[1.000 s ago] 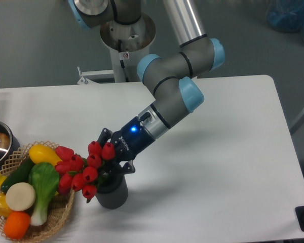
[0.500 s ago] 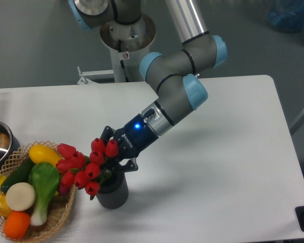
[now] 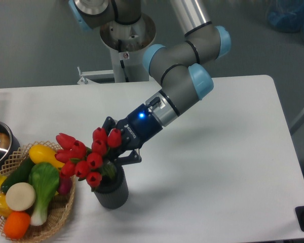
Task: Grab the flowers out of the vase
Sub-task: 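Lift the gripped tulips upward, drawing the stems out of the vase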
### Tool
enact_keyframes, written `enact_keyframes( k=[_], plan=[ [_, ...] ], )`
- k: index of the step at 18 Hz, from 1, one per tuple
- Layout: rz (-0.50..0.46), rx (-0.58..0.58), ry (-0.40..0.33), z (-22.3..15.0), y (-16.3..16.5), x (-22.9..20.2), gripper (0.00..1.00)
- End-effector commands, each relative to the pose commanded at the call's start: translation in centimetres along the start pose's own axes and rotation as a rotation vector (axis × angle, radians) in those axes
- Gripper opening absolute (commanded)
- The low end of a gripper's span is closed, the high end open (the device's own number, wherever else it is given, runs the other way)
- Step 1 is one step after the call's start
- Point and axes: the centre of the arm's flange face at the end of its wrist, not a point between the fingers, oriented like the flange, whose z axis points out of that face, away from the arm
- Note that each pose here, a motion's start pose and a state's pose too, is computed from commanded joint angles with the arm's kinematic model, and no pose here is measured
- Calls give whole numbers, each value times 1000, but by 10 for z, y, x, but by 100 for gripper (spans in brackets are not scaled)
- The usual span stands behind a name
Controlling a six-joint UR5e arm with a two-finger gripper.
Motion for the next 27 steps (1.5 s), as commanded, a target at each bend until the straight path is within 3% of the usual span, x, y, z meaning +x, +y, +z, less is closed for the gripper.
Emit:
enact_keyframes(
  k=[21,27],
  plan=[
    [-20,61,-33,-27,-91,-6,30],
    [-103,69,-84,-57,-125,-22,30]
  ],
)
